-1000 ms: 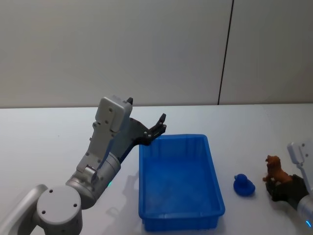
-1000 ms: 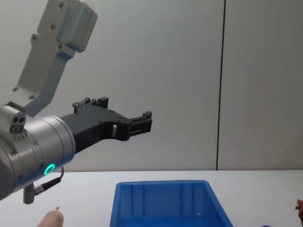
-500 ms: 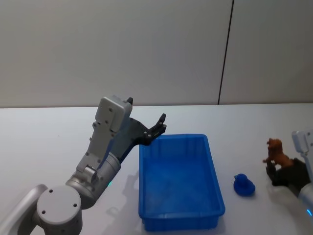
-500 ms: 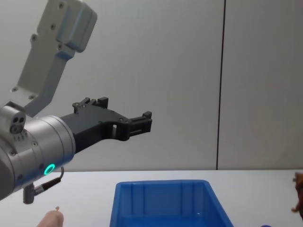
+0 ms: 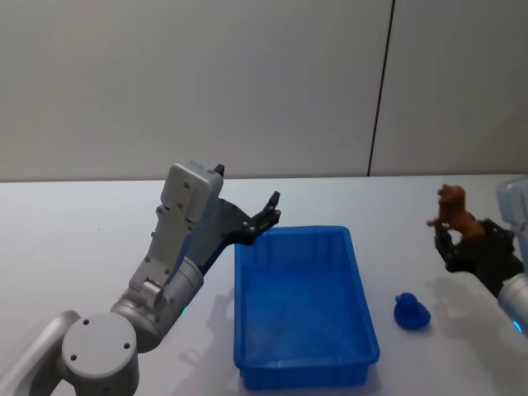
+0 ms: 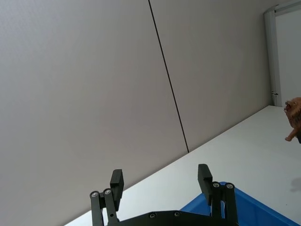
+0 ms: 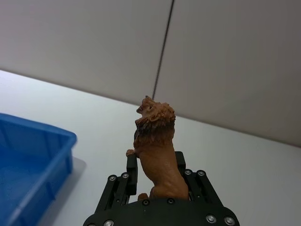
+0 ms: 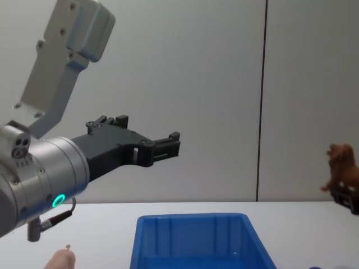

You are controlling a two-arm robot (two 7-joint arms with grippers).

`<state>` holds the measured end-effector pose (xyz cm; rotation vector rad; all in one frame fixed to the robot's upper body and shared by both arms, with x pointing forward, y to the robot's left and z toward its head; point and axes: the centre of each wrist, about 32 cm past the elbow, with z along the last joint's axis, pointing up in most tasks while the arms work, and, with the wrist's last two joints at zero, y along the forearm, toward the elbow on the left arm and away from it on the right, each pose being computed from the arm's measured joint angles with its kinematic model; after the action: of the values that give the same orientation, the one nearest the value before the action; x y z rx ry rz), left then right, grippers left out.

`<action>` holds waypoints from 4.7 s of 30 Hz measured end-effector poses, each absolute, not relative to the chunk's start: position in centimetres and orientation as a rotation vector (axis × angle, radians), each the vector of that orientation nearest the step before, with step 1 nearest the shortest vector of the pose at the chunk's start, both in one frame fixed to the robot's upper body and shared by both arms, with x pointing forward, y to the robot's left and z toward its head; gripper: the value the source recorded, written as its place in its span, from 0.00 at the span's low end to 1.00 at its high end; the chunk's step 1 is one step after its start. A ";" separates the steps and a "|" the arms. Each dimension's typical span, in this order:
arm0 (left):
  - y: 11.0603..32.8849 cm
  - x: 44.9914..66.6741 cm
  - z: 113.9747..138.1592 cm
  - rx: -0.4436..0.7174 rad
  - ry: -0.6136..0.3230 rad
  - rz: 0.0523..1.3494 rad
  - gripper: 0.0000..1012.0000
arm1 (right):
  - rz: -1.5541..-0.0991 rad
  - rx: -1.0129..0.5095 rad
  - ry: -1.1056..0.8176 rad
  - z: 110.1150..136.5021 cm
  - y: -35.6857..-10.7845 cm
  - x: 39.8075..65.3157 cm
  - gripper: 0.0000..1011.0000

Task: Pick up the two dolls from the table and place them into the box.

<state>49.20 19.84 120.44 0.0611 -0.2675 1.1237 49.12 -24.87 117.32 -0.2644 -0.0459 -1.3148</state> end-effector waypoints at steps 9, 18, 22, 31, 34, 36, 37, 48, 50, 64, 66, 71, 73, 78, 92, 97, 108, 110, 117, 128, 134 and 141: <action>19.8 49.2 120.4 0.061 -0.268 1.124 0.99 | -1.209 -0.188 -0.067 119.2 -23.4 49.1 0.44; 19.8 49.2 120.4 0.061 -0.268 1.124 0.99 | -1.072 -0.162 -0.034 120.3 -21.3 49.2 0.44; 19.8 49.2 120.4 0.061 -0.267 1.124 0.99 | -1.016 -0.167 -0.007 120.5 -20.2 49.3 0.44; 19.8 49.2 120.4 0.061 -0.268 1.124 0.99 | -0.880 -0.217 0.079 120.2 -16.9 50.1 0.44; 19.8 49.2 120.4 0.061 -0.268 1.124 0.99 | -0.842 -0.248 0.109 119.8 -15.7 50.4 0.44; 19.8 49.2 120.4 0.061 -0.268 1.124 0.99 | -0.825 -0.262 0.124 119.6 -15.0 50.7 0.44; 19.8 49.2 120.4 0.061 -0.268 1.124 0.99 | -0.807 -0.277 0.136 119.4 -14.4 50.8 0.45; 19.8 49.2 120.4 0.061 -0.268 1.124 0.99 | -0.736 -0.338 0.184 118.6 -11.8 51.6 0.77; 19.8 49.2 120.4 0.061 -0.268 1.124 0.99 | -0.727 -0.346 0.190 118.5 -11.5 51.7 0.82; 19.8 49.2 120.4 0.061 -0.268 1.124 0.99 | -0.772 -0.337 0.171 118.8 -12.9 52.0 0.99; 19.8 49.2 120.4 0.061 -0.268 1.124 0.99 | -0.796 -0.325 0.160 119.0 -13.8 52.0 0.99; 19.8 49.2 120.4 0.061 -0.268 1.124 0.99 | -0.855 -0.284 0.128 119.6 -16.2 51.9 0.99; 19.8 49.2 120.4 0.061 -0.268 1.124 0.99 | -0.872 -0.271 0.116 119.8 -17.2 51.8 0.99; 19.8 49.2 120.4 0.061 -0.267 1.124 0.99 | -0.916 -0.211 0.086 120.5 -19.8 51.5 0.99; 19.8 49.2 120.4 0.061 -0.268 1.124 0.99 | -0.960 -0.086 0.097 121.9 -28.0 48.0 0.99; 19.8 49.2 120.4 0.061 -0.268 1.124 0.99 | -0.945 -0.094 0.129 122.1 -29.1 47.1 0.99; 19.8 49.2 120.4 0.061 -0.267 1.124 0.99 | -0.898 -0.168 0.223 122.1 -30.4 45.8 0.99; 19.8 49.2 120.4 0.061 -0.268 1.124 0.99 | -0.894 -0.193 0.244 122.1 -30.5 45.6 0.99; 19.8 49.2 120.4 0.061 -0.268 1.124 0.99 | -0.909 -0.278 0.279 121.7 -30.6 45.1 0.99; 19.8 49.2 120.4 0.061 -0.268 1.124 0.99 | -0.944 -0.399 0.282 120.5 -30.0 45.2 0.99; 19.8 49.2 120.4 0.061 -0.268 1.124 0.99 | -0.940 -0.429 0.277 119.7 -29.1 46.1 0.99; 19.8 49.2 120.4 0.061 -0.268 1.124 0.99 | -0.936 -0.446 0.275 118.6 -27.9 47.4 0.99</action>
<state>49.20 19.84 120.44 0.0612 -0.2675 1.1236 47.36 -27.92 118.61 -0.4462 0.2747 -0.9358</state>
